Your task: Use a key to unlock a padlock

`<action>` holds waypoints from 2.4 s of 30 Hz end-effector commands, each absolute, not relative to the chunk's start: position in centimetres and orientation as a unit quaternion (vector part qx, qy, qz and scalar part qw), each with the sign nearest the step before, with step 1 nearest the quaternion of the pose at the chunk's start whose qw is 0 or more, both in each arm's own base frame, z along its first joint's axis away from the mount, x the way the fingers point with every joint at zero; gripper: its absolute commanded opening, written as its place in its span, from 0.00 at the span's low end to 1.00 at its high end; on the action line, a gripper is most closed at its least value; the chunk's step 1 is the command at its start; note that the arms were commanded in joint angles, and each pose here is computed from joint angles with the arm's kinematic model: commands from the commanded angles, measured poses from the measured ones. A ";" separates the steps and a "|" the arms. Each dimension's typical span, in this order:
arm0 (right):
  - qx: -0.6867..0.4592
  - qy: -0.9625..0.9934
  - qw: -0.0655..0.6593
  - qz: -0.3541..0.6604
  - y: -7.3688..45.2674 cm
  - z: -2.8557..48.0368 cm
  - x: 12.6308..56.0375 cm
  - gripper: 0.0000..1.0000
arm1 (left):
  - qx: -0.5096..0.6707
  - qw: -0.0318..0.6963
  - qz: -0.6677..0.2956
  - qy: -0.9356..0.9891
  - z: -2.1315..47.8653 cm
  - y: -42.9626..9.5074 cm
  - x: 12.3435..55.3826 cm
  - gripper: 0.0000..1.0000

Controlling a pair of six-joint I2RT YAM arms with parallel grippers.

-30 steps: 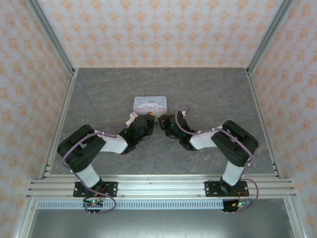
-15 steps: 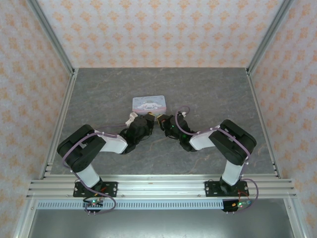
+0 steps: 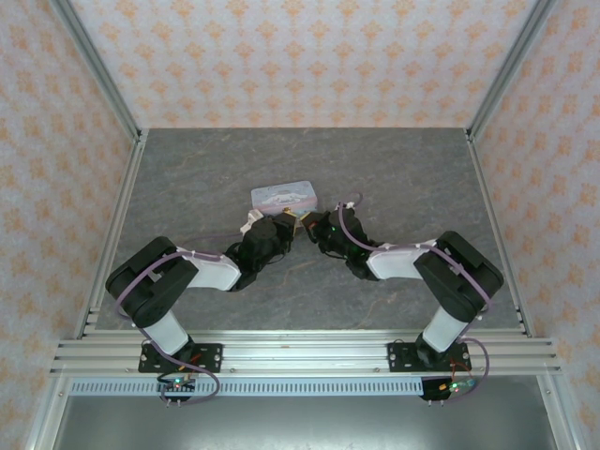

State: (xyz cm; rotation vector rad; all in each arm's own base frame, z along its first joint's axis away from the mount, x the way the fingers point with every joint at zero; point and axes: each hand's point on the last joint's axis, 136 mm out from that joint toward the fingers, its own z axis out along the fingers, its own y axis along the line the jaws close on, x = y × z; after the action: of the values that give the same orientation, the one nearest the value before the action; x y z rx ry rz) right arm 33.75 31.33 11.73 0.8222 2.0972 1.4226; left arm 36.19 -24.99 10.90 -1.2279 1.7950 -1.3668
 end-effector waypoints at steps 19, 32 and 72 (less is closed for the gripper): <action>0.232 0.699 0.185 0.651 36.8 17.7 31.4 0.00 | -0.377 0.227 -0.555 0.706 12.4 -29.6 33.5 0.00; 0.261 0.716 0.208 0.614 32.8 15.3 32.7 0.00 | -0.365 0.222 -0.563 0.707 12.7 -29.7 33.2 0.00; 0.057 0.879 0.268 0.390 25.3 13.6 26.9 0.67 | -0.329 0.235 -0.482 0.778 6.4 -27.5 33.8 0.00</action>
State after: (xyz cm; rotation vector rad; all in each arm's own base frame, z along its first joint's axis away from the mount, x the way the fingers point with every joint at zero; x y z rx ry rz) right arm 28.68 26.79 15.89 0.4705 2.1961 1.3463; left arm 33.70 -26.79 5.62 -0.9891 2.0929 -1.2899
